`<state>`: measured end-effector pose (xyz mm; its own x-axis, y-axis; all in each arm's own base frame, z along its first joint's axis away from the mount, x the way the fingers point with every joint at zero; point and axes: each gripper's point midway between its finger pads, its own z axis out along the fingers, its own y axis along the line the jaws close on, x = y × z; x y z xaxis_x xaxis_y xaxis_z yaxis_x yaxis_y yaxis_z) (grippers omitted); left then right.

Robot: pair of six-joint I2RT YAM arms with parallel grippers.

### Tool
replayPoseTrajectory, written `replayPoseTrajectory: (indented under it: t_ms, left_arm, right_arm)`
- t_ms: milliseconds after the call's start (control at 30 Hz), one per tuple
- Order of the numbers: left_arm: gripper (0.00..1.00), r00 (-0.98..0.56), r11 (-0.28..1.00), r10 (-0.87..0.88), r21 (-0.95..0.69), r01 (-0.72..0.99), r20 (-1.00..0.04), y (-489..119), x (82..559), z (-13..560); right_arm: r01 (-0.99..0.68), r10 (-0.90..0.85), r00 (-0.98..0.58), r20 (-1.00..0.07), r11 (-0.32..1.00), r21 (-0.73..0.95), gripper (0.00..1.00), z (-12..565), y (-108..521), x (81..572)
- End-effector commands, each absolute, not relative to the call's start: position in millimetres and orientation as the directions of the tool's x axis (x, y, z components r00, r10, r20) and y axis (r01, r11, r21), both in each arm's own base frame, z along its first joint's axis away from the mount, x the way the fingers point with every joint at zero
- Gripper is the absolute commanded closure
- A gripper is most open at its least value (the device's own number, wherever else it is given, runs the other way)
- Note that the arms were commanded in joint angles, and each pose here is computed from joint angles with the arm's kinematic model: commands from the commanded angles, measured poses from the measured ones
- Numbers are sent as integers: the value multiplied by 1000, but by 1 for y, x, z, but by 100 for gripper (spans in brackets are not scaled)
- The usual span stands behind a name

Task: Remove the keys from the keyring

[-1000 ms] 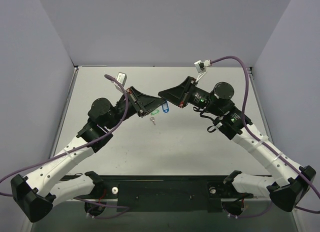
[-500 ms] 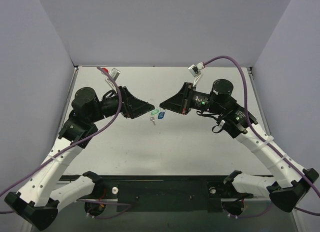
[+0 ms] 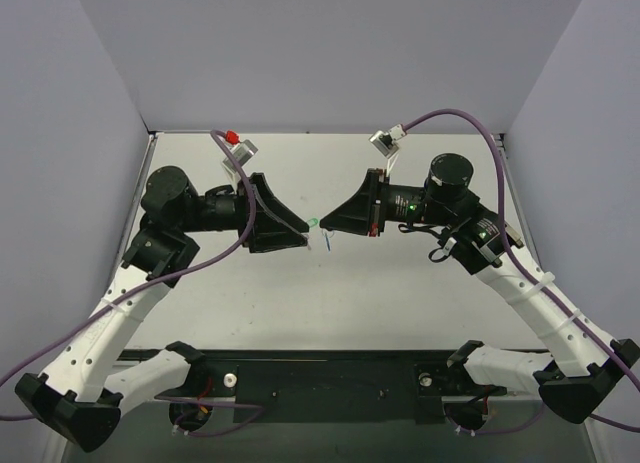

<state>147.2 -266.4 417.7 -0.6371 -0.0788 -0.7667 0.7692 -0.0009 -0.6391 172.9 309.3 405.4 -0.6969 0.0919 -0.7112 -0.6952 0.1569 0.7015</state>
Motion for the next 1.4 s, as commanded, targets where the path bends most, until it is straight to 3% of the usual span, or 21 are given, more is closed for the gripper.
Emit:
replayPoseTrajectory:
  t_ms: [0, 833, 967, 1100, 1367]
  left_arm:
    - [36, -564, -96, -84, -556, 825, -822, -266, 135, 444]
    - [60, -583, -111, -91, -574, 811, -807, -301, 144, 445]
    - [71, -585, -115, -87, -576, 810, -806, -304, 142, 444]
    - [100, -594, -99, -105, -586, 804, -797, -307, 146, 445]
    - [100, -630, -56, -245, -638, 768, -737, -308, 160, 461]
  right_arm:
    - [-756, 107, -641, -760, 87, 649, 100, 435, 306, 164]
    - [-761, 165, -628, -761, 76, 645, 100, 446, 307, 167]
    - [-761, 176, -626, -760, 74, 644, 100, 448, 309, 169]
    - [-758, 179, -629, -757, 75, 648, 100, 447, 309, 170]
    - [-739, 218, -621, -753, 156, 655, 100, 435, 307, 183]
